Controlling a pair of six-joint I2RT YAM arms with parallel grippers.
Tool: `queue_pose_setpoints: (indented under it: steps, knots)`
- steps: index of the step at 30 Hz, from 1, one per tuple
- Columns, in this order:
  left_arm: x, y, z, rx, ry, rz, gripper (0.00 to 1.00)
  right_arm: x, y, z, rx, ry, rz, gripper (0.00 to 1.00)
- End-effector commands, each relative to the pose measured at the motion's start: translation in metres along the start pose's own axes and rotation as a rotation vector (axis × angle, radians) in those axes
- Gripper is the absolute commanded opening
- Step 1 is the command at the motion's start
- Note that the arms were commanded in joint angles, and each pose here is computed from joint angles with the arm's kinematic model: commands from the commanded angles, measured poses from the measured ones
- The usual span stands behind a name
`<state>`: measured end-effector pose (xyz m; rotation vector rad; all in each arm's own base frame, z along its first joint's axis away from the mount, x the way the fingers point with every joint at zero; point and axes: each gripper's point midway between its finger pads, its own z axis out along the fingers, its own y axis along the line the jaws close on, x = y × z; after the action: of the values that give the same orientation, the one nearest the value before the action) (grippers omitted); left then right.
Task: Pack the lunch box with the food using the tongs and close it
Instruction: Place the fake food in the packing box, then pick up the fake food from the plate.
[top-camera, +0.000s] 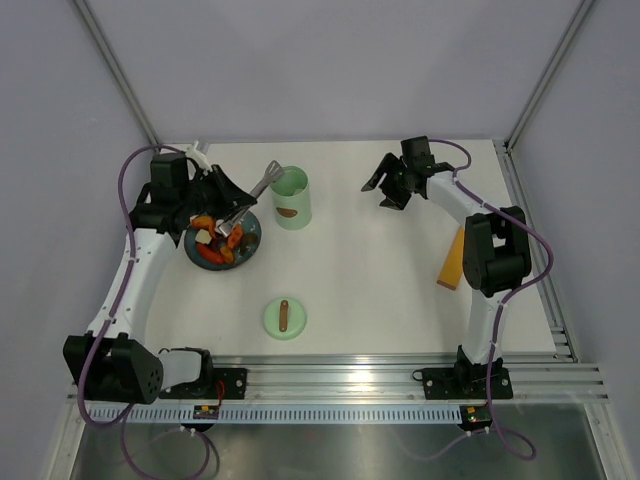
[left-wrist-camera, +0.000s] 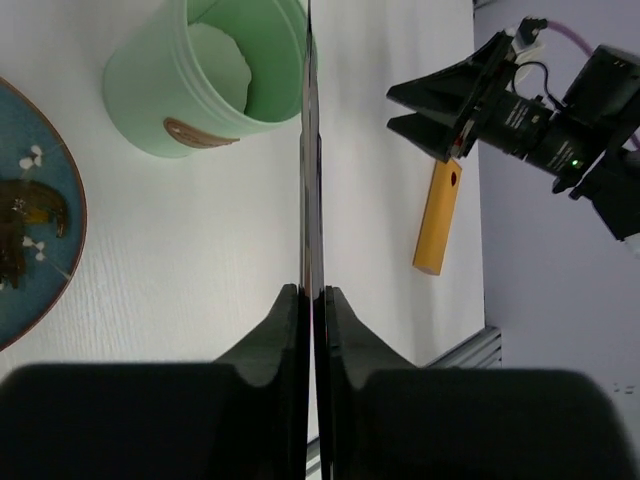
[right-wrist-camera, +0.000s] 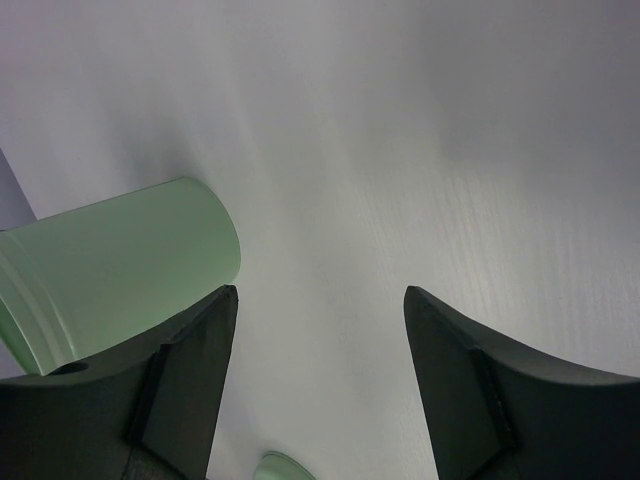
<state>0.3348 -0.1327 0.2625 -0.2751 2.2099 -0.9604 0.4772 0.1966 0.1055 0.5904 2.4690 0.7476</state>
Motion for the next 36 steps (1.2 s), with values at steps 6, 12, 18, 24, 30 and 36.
queue_pose_setpoints:
  steps: [6, 12, 18, 24, 30, 36]
  knots:
    - [-0.036, -0.005, -0.068, -0.187, -0.235, 0.179, 0.0, -0.002, 0.035, -0.035, -0.081, -0.048, -0.092, 0.75]
    - [-0.026, 0.064, -0.081, -0.43, -0.227, 0.079, 0.07, 0.011, 0.037, -0.054, -0.061, -0.065, -0.173, 0.76]
    - [-0.011, 0.123, -0.084, -0.552, -0.188, -0.05, 0.2, 0.019, 0.03, -0.078, -0.063, -0.086, -0.208, 0.79]
    - [-0.005, 0.143, -0.079, -0.593, -0.14, -0.057, 0.21, 0.029, 0.032, -0.081, -0.091, -0.05, -0.205, 0.8]
    - [0.002, 0.154, -0.078, -0.627, -0.11, -0.044, 0.27, 0.034, 0.033, -0.075, -0.115, -0.032, -0.189, 0.81]
    - [0.004, 0.156, -0.065, -0.61, -0.053, -0.035, 0.33, 0.033, 0.031, -0.071, -0.104, -0.028, -0.18, 0.81]
